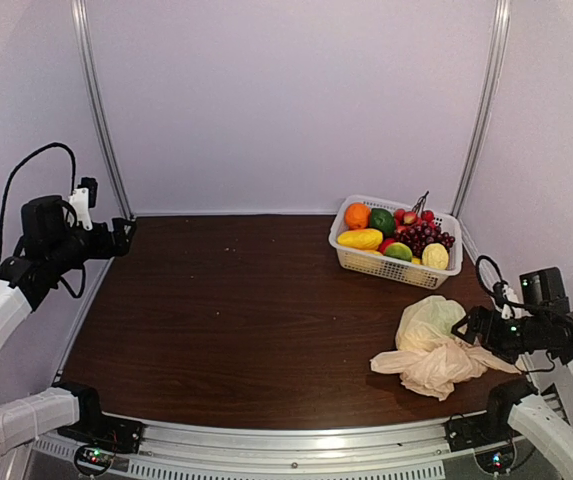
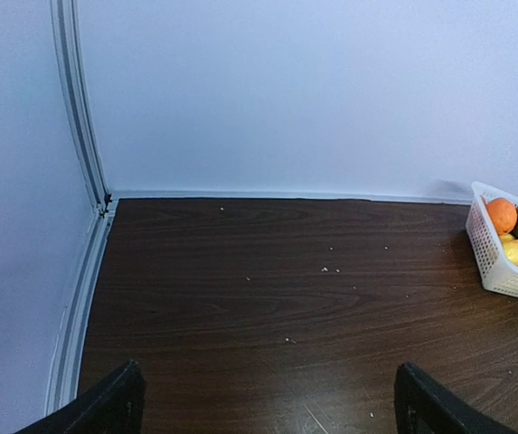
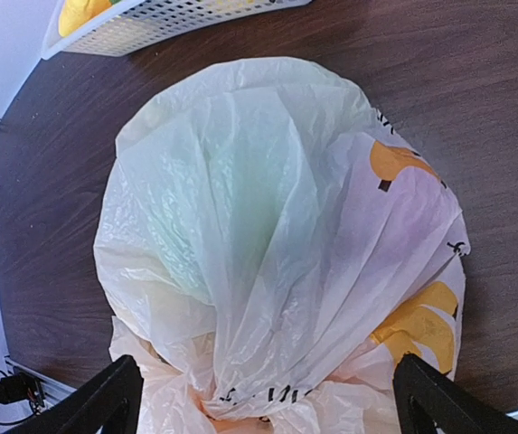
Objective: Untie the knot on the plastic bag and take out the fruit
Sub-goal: Pick up the takeout bag from the center of the board.
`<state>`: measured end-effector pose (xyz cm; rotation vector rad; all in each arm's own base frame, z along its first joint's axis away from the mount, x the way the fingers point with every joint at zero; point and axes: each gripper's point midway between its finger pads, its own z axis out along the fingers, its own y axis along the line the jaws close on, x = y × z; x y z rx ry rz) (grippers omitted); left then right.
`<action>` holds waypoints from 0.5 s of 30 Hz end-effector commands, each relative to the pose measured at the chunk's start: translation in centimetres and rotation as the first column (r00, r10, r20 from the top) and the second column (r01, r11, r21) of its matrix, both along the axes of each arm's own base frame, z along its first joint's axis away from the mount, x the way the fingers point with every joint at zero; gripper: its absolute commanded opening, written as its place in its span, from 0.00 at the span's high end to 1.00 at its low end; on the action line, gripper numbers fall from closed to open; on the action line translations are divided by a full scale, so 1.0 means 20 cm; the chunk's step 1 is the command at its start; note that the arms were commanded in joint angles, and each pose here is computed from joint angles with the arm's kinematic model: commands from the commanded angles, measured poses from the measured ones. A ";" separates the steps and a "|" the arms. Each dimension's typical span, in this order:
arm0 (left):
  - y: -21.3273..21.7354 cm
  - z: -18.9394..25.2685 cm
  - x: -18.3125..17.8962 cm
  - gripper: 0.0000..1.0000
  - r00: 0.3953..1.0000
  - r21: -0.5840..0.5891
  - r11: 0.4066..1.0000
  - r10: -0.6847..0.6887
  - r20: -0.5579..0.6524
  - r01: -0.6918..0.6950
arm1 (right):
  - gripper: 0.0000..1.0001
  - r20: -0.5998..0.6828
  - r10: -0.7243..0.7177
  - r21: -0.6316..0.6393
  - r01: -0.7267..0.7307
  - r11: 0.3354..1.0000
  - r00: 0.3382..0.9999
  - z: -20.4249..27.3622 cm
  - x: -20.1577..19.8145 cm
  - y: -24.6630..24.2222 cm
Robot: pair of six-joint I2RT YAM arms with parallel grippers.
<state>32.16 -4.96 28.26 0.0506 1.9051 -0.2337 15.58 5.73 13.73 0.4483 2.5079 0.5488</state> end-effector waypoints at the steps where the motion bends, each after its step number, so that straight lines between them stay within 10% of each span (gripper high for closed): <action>1: 0.01 -0.01 0.01 0.02 1.000 0.017 1.000 0.002 0.009 -0.002 | 0.02 -0.021 0.023 0.006 -0.022 1.000 1.000 -0.04 0.01 0.03; 15: -0.01 -0.02 0.01 0.03 1.000 0.017 1.000 -0.013 -0.003 0.013 | 0.08 0.010 0.125 -0.118 -0.123 0.985 0.992 -0.18 0.18 0.35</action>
